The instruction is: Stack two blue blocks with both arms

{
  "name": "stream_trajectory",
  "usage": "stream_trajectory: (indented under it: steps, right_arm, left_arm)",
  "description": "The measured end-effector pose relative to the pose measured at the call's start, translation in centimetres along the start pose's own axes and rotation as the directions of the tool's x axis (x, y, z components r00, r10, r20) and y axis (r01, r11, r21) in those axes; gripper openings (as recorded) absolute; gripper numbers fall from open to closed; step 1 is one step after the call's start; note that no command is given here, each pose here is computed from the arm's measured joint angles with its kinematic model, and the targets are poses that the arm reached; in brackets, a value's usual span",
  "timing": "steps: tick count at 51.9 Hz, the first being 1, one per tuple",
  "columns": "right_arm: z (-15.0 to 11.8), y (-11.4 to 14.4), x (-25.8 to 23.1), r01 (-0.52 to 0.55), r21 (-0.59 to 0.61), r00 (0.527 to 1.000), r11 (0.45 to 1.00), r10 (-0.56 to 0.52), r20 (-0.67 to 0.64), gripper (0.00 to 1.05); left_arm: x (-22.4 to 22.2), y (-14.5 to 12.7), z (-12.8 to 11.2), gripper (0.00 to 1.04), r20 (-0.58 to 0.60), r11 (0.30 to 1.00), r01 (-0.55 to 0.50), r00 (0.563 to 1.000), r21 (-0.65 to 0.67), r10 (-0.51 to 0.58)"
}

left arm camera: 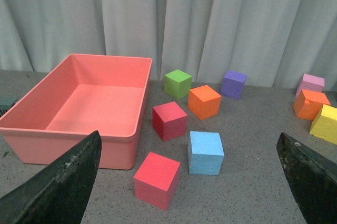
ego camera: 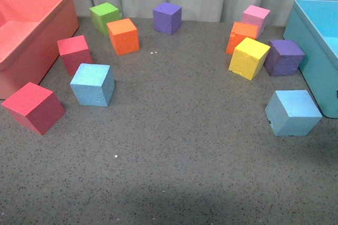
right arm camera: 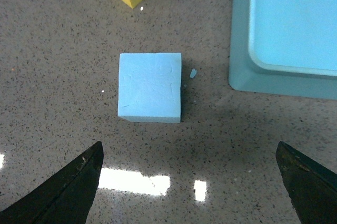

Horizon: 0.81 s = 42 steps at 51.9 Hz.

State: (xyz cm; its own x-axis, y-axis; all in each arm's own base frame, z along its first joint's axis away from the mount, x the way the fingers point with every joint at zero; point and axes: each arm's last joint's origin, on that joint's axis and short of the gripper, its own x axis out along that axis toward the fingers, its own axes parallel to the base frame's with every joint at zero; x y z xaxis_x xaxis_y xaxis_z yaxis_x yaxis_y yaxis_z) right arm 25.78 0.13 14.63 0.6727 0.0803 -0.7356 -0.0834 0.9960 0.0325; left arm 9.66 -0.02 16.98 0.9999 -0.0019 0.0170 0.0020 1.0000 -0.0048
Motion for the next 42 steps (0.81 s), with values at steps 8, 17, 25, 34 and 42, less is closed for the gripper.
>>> stream_trajectory:
  steps: [8, 17, 25, 34, 42]
  right_arm:
    - [0.6, 0.6, 3.5, -0.019, 0.007, 0.993, 1.0, 0.019, -0.113, 0.95]
    - [0.3, 1.4, 6.1, -0.012, 0.008, 0.984, 1.0, 0.014, -0.178, 0.95]
    - [0.0, 1.9, 7.6, -0.016, 0.004, 0.982, 1.0, 0.017, -0.19, 0.95]
    - [0.2, 2.4, 9.8, -0.013, 0.008, 0.976, 1.0, 0.014, -0.216, 0.95]
    - [0.4, 2.4, 11.5, -0.007, 0.013, 0.971, 1.0, 0.01, -0.239, 0.95]
  left_arm:
    - [0.0, 0.0, 0.0, 0.98, 0.0, 1.0, 0.0, 1.0, 0.0, 0.0]
    - [0.0, 0.0, 0.0, 0.98, 0.0, 1.0, 0.0, 1.0, 0.0, 0.0]
    - [0.0, 0.0, 0.0, 0.98, 0.0, 1.0, 0.0, 1.0, 0.0, 0.0]
    - [0.0, 0.0, 0.0, 0.98, 0.0, 1.0, 0.0, 1.0, 0.0, 0.0]
    - [0.0, 0.0, 0.0, 0.98, 0.0, 1.0, 0.0, 1.0, 0.0, 0.0]
